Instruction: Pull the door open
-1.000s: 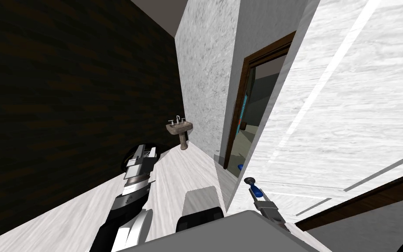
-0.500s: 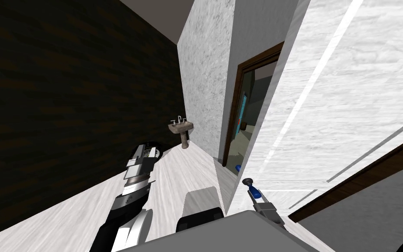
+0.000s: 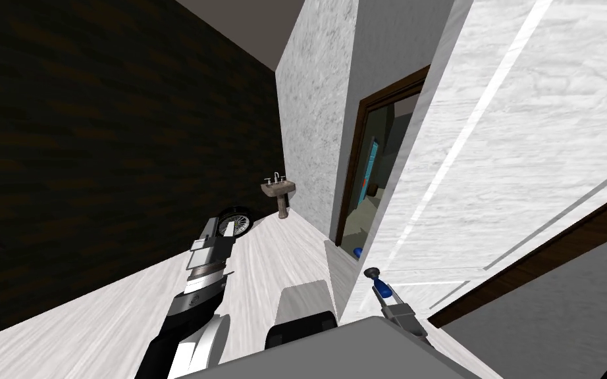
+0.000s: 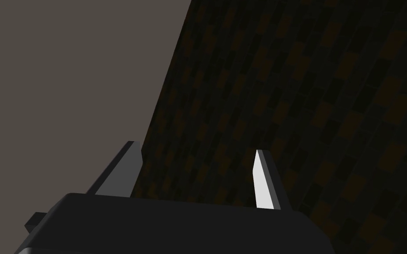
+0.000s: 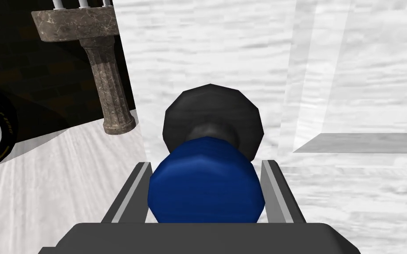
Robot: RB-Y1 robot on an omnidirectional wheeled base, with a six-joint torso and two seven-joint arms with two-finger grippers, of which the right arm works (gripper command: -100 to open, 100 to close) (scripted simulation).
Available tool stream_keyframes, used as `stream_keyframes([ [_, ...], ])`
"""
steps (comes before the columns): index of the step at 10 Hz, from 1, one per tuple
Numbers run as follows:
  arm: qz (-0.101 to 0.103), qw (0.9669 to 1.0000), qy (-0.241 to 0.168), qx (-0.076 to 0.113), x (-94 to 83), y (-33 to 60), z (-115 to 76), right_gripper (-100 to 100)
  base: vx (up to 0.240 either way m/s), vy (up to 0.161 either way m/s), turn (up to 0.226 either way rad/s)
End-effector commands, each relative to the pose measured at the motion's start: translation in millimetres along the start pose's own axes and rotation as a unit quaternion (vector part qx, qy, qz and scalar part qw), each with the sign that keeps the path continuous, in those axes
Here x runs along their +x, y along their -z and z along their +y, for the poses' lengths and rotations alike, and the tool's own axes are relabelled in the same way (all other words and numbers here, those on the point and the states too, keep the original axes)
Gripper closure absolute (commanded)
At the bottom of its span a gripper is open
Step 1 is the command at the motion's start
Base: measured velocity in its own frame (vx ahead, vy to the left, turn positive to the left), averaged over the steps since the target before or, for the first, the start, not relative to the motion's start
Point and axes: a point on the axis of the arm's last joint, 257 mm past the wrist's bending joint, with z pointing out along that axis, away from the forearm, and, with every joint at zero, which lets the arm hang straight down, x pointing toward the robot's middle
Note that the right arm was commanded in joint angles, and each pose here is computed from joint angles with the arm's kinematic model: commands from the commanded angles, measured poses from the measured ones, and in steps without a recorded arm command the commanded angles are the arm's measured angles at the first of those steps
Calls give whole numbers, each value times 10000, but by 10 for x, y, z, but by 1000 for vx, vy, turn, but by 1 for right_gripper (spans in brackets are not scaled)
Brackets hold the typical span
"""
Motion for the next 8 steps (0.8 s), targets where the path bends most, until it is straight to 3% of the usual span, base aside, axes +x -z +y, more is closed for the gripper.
stream_keyframes([
  [1, 1, 10000, 0, 85, 5, 14, -1, 100, -254, -46, 144],
  [4, 7, 9998, 0, 196, 12, 13, -9, 100, -229, -27, 99],
  [8, -20, 9996, -7, 290, -10, -4, -26, 100, -159, -29, 110],
])
